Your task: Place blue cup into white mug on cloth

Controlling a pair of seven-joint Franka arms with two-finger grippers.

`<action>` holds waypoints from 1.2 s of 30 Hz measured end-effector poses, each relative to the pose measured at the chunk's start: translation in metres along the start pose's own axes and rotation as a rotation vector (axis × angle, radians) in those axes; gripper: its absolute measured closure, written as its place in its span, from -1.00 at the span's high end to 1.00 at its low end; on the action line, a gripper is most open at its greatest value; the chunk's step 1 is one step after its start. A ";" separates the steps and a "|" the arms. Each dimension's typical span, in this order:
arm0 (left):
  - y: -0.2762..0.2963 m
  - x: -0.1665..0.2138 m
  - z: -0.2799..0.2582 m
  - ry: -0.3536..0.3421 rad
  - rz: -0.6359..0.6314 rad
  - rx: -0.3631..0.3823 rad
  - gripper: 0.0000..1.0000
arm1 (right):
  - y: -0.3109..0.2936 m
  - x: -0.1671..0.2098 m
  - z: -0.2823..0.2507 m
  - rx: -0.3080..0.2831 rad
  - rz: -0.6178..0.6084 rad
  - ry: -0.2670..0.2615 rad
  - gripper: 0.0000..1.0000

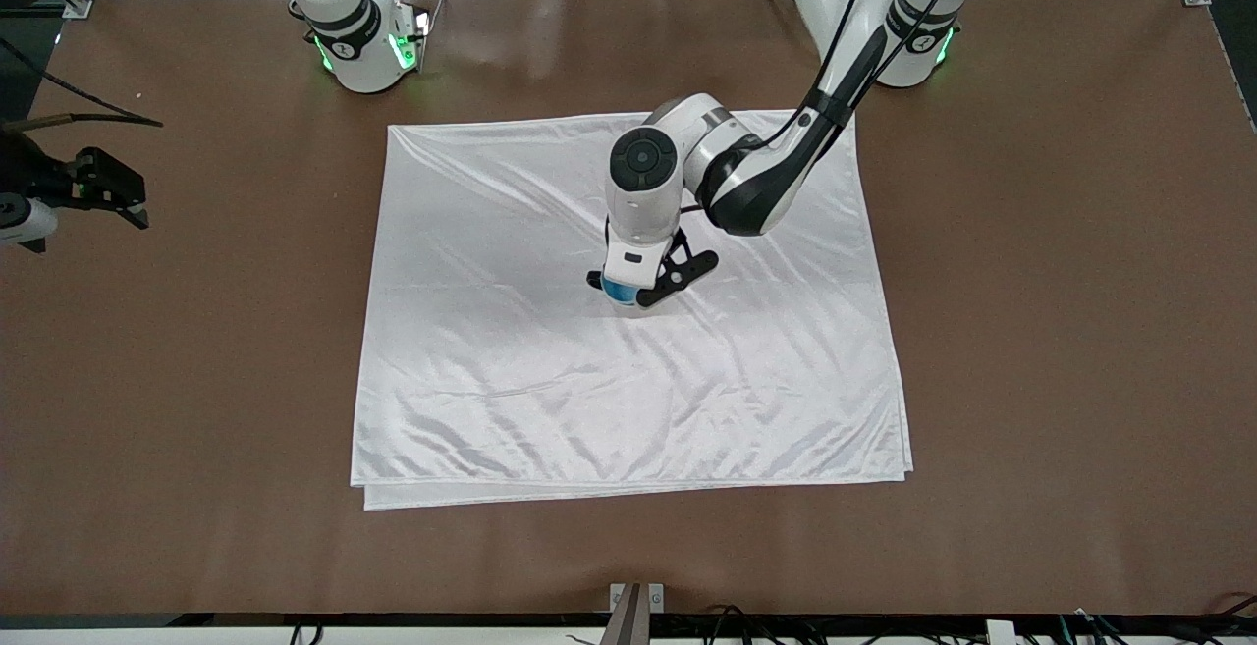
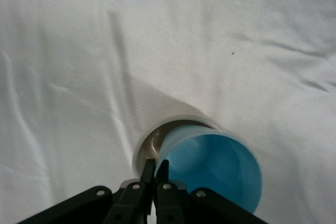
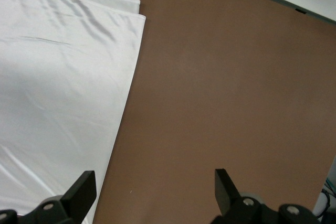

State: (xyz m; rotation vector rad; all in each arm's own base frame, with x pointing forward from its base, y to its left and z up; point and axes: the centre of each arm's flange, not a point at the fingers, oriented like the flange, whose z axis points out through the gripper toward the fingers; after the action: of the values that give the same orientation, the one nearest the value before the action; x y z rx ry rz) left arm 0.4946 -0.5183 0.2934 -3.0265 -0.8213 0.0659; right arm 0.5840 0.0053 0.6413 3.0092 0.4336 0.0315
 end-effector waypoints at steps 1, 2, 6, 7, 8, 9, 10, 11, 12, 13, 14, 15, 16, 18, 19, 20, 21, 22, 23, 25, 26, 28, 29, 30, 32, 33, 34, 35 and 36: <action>0.000 0.000 0.001 0.000 0.000 -0.001 -0.90 | 0.001 -0.001 0.001 0.000 0.016 -0.002 1.00; 0.000 0.000 0.002 0.000 0.000 -0.001 -0.90 | 0.002 -0.002 0.001 0.000 0.029 -0.004 1.00; 0.001 0.001 0.009 -0.003 -0.001 0.003 -0.90 | 0.002 -0.008 0.001 0.027 0.082 0.005 1.00; 0.000 0.001 0.011 -0.003 -0.001 0.006 -0.90 | 0.004 -0.010 0.001 0.047 0.104 0.013 1.00; 0.000 0.001 0.013 -0.004 -0.001 0.007 -0.90 | 0.006 -0.012 0.001 0.058 0.118 0.020 1.00; 0.000 0.001 0.015 -0.005 -0.002 0.008 -0.90 | 0.009 -0.015 0.002 0.068 0.134 0.030 1.00; 0.000 0.001 0.017 -0.005 -0.002 0.010 -0.90 | 0.013 -0.019 0.003 0.072 0.147 0.038 1.00; 0.000 0.002 0.018 -0.006 -0.002 0.011 -0.90 | 0.015 -0.022 0.003 0.075 0.156 0.046 1.00; 0.000 0.002 0.020 -0.006 -0.002 0.013 -0.90 | 0.017 -0.026 0.005 0.076 0.167 0.054 1.00; 0.000 0.002 0.021 -0.006 -0.002 0.014 -0.90 | 0.018 -0.029 0.006 0.074 0.175 0.060 1.00; 0.000 0.002 0.023 -0.006 -0.002 0.016 -0.90 | 0.018 -0.034 0.008 0.071 0.188 0.065 1.00; 0.000 0.003 0.024 -0.005 -0.002 0.018 -0.90 | 0.017 -0.037 0.010 0.068 0.199 0.067 1.00; 0.000 0.003 0.025 -0.005 -0.002 0.019 -0.90 | 0.016 -0.040 0.011 0.065 0.214 0.068 1.00; 0.000 0.004 0.028 -0.004 -0.003 0.023 -0.90 | 0.012 -0.048 0.014 0.058 0.251 0.068 1.00; -0.001 0.004 0.028 -0.004 -0.003 0.024 -0.90 | 0.010 -0.051 0.015 0.056 0.267 0.065 1.00; -0.001 0.005 0.029 -0.004 -0.004 0.025 -0.90 | 0.009 -0.053 0.015 0.054 0.281 0.064 1.00; -0.001 0.006 0.030 -0.003 -0.005 0.026 -0.90 | 0.007 -0.055 0.015 0.052 0.293 0.063 1.00; -0.001 0.007 0.031 -0.003 -0.006 0.027 -0.90 | 0.006 -0.058 0.015 0.050 0.305 0.063 1.00; -0.002 0.007 0.031 -0.003 -0.007 0.028 -0.90 | 0.005 -0.059 0.015 0.049 0.312 0.063 1.00; -0.002 0.009 0.032 -0.002 -0.010 0.029 -0.90 | 0.005 -0.061 0.015 0.047 0.328 0.063 1.00; -0.002 0.010 0.032 -0.002 -0.011 0.030 -0.87 | 0.005 -0.061 0.015 0.047 0.336 0.064 1.00; -0.003 0.013 0.032 -0.001 -0.014 0.029 -0.73 | 0.005 -0.061 0.015 0.047 0.357 0.066 1.00; -0.003 0.014 0.032 0.000 -0.016 0.029 -0.73 | 0.005 -0.060 0.014 0.048 0.366 0.068 1.00; -0.004 0.015 0.032 0.000 -0.018 0.029 -0.55 | 0.005 -0.060 0.014 0.048 0.377 0.070 1.00; -0.004 0.017 0.032 0.001 -0.021 0.028 -0.37 | 0.005 -0.059 0.013 0.048 0.393 0.076 1.00; -0.004 0.018 0.032 0.001 -0.021 0.028 -0.28 | 0.004 -0.059 0.012 0.048 0.398 0.078 1.00; -0.004 0.018 0.032 0.001 -0.022 0.028 -0.18 | 0.004 -0.059 0.011 0.048 0.402 0.080 1.00; -0.004 0.018 0.032 0.001 -0.021 0.027 -0.10 | 0.004 -0.059 0.010 0.048 0.405 0.082 1.00; -0.004 0.018 0.032 0.001 -0.021 0.026 0.00 | 0.004 -0.059 0.010 0.048 0.407 0.084 1.00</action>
State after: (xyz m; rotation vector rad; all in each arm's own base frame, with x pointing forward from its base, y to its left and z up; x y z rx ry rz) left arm 0.5065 -0.5063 0.2611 -2.9930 -0.8456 0.0738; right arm 0.5291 -0.0158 0.6318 3.0956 -0.1801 0.1803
